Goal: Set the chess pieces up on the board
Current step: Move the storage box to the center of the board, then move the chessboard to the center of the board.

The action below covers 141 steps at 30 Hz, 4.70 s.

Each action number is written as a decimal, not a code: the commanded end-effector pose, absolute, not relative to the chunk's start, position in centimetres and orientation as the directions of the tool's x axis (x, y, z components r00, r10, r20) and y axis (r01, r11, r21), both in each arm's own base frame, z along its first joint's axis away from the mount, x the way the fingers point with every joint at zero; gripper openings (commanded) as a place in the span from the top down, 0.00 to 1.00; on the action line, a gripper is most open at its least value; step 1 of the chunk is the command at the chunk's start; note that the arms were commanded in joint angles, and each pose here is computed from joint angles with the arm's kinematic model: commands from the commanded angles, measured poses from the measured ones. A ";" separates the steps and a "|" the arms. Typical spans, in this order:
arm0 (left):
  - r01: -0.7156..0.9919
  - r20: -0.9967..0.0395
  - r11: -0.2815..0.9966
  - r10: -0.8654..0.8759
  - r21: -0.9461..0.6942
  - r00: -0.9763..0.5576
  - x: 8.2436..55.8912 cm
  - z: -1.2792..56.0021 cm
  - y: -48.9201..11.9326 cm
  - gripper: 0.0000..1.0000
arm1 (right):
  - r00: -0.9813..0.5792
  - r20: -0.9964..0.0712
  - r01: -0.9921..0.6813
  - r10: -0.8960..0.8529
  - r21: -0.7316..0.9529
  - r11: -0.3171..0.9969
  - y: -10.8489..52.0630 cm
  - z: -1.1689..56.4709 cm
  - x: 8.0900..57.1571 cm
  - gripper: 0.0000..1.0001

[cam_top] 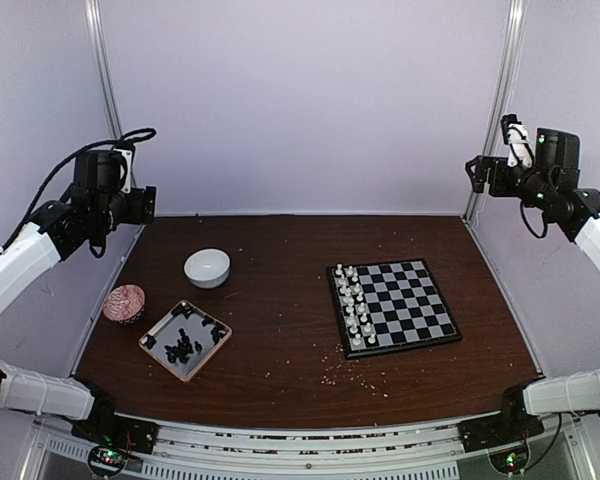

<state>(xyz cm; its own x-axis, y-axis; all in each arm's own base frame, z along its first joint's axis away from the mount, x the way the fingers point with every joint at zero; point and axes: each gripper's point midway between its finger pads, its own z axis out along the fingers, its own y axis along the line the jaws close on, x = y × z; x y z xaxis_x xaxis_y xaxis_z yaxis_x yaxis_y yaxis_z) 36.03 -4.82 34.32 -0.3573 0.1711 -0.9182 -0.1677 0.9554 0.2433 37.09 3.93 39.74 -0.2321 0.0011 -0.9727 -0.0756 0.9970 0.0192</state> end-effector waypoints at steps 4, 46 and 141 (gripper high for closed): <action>-0.112 -0.939 0.980 0.123 0.167 -0.321 36.8 33.0 -4.4 0.09 | -0.296 -0.954 -0.075 -0.046 -0.024 0.997 3.5 35.6 39.3 0.01; 0.400 -0.243 0.915 0.375 -0.061 -0.895 21.8 4.9 -20.7 0.45 | -0.630 -0.756 -0.418 -0.177 0.137 0.898 8.6 22.7 38.7 0.48; 0.753 -0.601 0.629 0.531 -0.193 -0.598 23.8 11.2 -41.2 0.54 | -0.787 -0.128 -0.519 -0.603 -0.390 0.760 6.8 4.9 52.8 0.71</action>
<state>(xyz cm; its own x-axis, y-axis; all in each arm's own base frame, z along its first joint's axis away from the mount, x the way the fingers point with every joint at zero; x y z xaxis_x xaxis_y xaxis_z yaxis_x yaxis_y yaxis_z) 23.81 -40.78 10.08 -0.6246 0.5454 -0.5590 0.7389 0.6444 -0.1970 52.10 6.52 4.65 -0.8090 -0.5654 -0.1608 -0.5113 0.8118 -0.2819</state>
